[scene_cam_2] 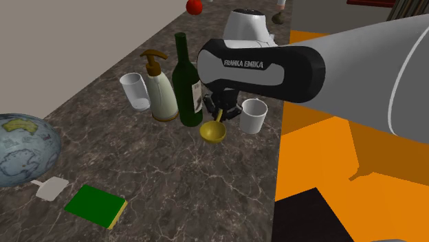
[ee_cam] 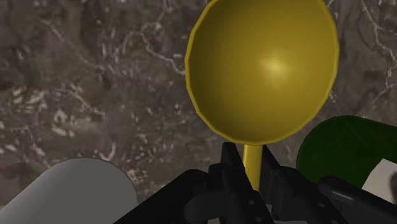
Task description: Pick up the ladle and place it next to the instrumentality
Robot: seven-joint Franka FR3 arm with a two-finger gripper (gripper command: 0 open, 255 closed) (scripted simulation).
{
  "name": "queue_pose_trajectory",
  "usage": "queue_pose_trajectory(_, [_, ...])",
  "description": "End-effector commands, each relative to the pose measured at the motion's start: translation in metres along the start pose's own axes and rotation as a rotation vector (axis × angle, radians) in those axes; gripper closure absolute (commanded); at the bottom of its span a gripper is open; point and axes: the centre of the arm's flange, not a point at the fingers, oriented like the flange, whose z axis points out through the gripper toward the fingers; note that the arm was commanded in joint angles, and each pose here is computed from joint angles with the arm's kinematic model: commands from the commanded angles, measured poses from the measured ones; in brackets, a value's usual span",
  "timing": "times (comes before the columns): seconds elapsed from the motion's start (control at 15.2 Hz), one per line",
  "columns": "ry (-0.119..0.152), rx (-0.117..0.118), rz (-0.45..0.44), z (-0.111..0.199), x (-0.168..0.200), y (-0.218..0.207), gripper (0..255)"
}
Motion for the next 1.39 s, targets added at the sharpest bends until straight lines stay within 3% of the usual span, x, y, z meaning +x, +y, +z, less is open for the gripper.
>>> queue_pose_trajectory(0.0, [0.0,0.0,0.0,-0.011,-0.002,-0.002,255])
queue_pose_trajectory(0.92, [0.0,0.0,0.0,-0.082,-0.008,-0.014,255])
queue_pose_trajectory(1.32, [0.0,0.0,0.0,-0.069,-0.048,-0.081,255])
